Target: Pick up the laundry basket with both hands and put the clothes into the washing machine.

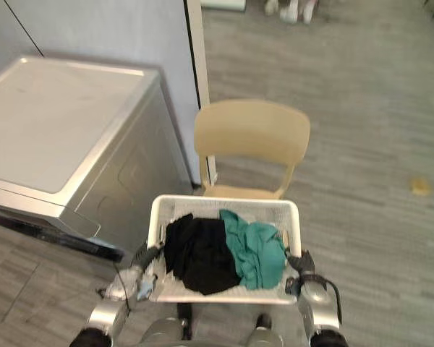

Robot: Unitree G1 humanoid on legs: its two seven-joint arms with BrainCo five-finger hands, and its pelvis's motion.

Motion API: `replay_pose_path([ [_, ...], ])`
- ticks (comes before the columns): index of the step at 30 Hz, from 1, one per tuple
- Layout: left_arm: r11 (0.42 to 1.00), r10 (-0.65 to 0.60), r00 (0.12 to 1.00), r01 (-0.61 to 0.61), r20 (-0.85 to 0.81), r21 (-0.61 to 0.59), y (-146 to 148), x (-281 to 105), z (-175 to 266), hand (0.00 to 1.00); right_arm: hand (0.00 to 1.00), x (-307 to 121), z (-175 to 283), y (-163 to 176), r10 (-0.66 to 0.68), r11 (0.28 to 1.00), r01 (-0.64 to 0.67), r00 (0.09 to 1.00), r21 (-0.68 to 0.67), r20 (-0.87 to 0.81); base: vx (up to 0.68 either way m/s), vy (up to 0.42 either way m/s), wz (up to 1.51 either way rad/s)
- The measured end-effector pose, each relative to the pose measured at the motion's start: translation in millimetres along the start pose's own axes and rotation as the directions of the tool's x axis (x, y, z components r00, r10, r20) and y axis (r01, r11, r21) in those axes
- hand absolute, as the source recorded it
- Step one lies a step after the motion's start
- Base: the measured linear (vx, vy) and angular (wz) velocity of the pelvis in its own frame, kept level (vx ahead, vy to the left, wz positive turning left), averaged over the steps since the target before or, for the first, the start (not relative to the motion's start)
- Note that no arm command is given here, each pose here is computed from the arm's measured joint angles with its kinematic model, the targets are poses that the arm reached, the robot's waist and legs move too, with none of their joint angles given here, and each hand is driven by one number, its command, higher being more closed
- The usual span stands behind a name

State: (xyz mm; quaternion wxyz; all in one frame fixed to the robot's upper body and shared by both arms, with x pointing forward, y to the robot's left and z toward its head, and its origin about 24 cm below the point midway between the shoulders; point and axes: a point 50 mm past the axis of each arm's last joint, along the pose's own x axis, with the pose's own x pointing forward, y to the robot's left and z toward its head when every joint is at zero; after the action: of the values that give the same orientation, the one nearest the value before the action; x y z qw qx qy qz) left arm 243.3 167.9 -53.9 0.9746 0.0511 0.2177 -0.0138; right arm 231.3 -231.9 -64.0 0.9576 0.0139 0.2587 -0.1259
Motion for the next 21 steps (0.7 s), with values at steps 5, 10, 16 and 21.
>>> replay_pose_path([
  [5, 0.999, 0.021, 0.994, -0.025, 0.108, 0.042, 6.7, 35.1, 55.9, 1.00, 1.00, 24.6, 54.4, 10.0, 0.001, 1.000, -0.003, 0.994, 0.020, 0.106, -0.10, 0.042, -0.04],
  [10, 0.994, 0.049, 0.973, -0.069, 0.226, 0.082, 14.4, 63.4, 131.8, 1.00, 1.00, 43.7, 121.1, 22.5, -0.015, 0.998, 0.000, 0.977, 0.066, 0.215, -0.08, 0.028, -0.04],
  [16, 0.988, 0.107, 0.949, -0.135, 0.295, 0.076, 30.7, 71.3, 182.5, 1.00, 1.00, 51.4, 186.8, 43.1, 0.000, 0.999, -0.016, 0.954, 0.052, 0.300, -0.01, -0.010, -0.04],
  [21, 0.982, 0.149, 0.914, -0.183, 0.376, 0.055, 43.5, 68.5, 221.0, 1.00, 1.00, 46.6, 228.8, 55.3, 0.014, 0.998, -0.036, 0.926, 0.052, 0.378, 0.00, -0.036, -0.03],
])
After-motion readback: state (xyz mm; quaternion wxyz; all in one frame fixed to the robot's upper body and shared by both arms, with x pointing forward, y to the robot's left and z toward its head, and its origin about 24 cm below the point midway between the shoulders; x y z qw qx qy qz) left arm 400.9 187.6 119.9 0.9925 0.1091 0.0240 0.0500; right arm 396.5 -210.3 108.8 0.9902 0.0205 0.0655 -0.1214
